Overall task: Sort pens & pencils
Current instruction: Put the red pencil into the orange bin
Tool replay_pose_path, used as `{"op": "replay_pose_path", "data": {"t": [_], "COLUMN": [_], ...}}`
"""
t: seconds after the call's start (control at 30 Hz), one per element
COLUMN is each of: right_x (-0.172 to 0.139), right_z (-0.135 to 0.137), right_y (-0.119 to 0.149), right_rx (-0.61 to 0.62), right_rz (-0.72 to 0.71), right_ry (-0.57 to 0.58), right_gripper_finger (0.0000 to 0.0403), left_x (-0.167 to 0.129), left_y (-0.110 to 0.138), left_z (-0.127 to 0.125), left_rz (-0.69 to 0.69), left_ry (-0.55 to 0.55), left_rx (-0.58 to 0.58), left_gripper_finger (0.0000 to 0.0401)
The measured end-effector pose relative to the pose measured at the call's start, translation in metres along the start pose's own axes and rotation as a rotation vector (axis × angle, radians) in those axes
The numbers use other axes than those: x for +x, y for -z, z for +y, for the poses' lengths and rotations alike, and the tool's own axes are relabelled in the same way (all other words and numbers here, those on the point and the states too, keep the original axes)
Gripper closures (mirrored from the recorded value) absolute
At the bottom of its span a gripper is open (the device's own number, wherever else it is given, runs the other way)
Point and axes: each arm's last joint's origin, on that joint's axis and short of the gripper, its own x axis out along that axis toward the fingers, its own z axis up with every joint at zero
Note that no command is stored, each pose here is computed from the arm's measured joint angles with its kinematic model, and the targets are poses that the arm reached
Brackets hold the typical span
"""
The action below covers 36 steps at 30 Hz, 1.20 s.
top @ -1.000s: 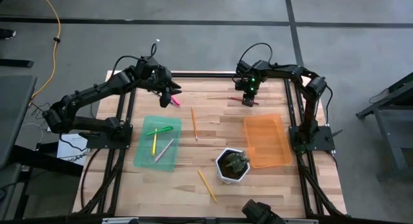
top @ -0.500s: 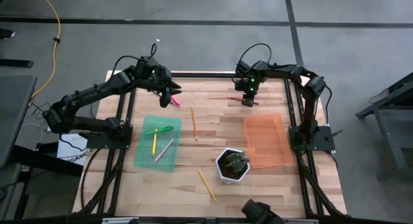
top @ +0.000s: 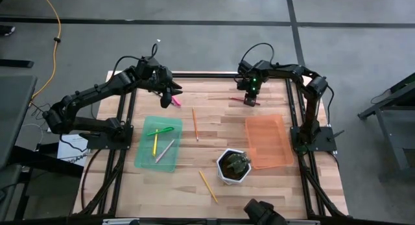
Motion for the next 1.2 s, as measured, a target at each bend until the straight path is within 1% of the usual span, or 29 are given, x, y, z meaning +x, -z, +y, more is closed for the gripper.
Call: {"op": "replay_pose_path", "data": {"t": [0.5, 0.73, 0.9, 1.2], "right_x": [0.0, 0.0, -0.0001, -0.0001], "right_z": [0.0002, 0.0014, 0.0015, 0.0017], "right_y": [0.0, -0.0005, -0.0004, -0.0004], "right_rx": [0.008, 0.009, 0.008, 0.01], "right_rz": [-0.003, -0.022, -0.023, -0.024], "right_ry": [-0.008, -0.047, -0.051, -0.056], "right_gripper_finger": [0.0341, 0.0341, 0.0341, 0.0315], "left_x": [0.0, 0.0001, 0.0, 0.0001], "left_y": [0.0001, 0.0001, 0.0001, 0.0001], "left_z": [0.0, 0.0, 0.0, 0.0], "left_rz": [0.0, 0.0, 0.0, 0.0], "left_ry": [0.0, 0.0, 0.0, 0.0], "left_rx": [0.008, 0.009, 0.012, 0.011], "left_gripper_finger": [0.0304, 0.0304, 0.0304, 0.0304]}}
